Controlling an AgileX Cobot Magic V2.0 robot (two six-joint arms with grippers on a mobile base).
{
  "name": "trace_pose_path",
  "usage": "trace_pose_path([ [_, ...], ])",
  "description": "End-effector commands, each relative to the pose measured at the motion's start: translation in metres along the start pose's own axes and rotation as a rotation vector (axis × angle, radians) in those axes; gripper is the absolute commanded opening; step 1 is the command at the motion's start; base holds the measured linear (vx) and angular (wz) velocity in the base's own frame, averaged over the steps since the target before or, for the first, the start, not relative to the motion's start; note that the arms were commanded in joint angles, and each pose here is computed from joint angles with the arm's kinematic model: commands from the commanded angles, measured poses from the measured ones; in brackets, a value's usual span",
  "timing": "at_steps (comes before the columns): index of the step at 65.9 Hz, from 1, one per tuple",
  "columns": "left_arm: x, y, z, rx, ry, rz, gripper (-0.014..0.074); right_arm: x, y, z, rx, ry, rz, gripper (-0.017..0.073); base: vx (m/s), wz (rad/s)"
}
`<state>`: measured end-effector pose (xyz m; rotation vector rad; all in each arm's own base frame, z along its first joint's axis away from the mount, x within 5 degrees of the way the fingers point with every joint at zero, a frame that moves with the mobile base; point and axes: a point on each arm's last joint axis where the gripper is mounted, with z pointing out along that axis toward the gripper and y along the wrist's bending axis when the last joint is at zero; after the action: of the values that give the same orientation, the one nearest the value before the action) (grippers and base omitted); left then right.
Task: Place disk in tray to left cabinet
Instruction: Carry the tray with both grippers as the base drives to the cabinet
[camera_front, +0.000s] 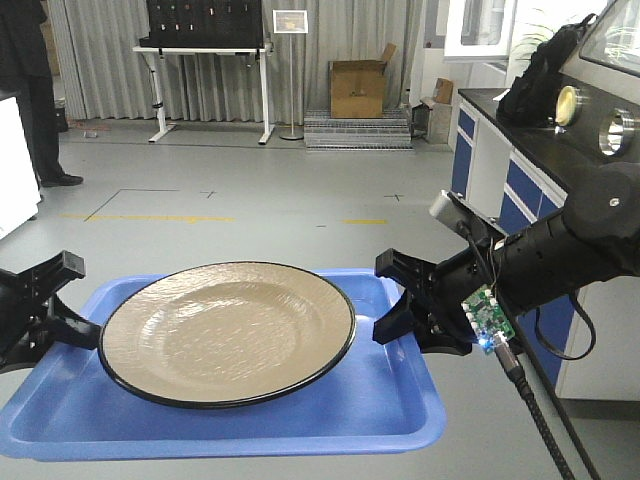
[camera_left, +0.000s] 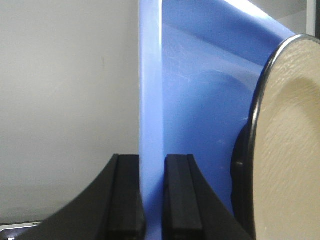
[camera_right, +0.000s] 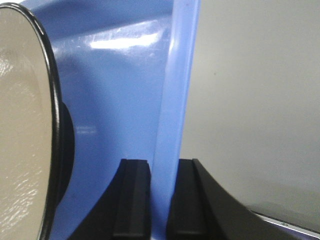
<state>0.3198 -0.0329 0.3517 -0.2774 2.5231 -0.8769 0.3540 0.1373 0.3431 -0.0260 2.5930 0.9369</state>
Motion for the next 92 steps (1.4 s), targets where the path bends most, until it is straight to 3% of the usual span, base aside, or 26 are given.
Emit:
trace_pose_path([
  [1, 0.0072, -0.0428, -0.0182, 0.241, -0.005, -0.043, 0.0, 0.0033, 0.0479, -0.0281, -0.251, -0.059, 0.037, -0.0004, 0.42, 0.0],
  [92, 0.0071, -0.0428, -0.0182, 0.241, -0.006, -0.043, 0.0, 0.0036, 0.048, -0.0281, -0.252, -0.056, 0.037, -0.0004, 0.55, 0.03],
])
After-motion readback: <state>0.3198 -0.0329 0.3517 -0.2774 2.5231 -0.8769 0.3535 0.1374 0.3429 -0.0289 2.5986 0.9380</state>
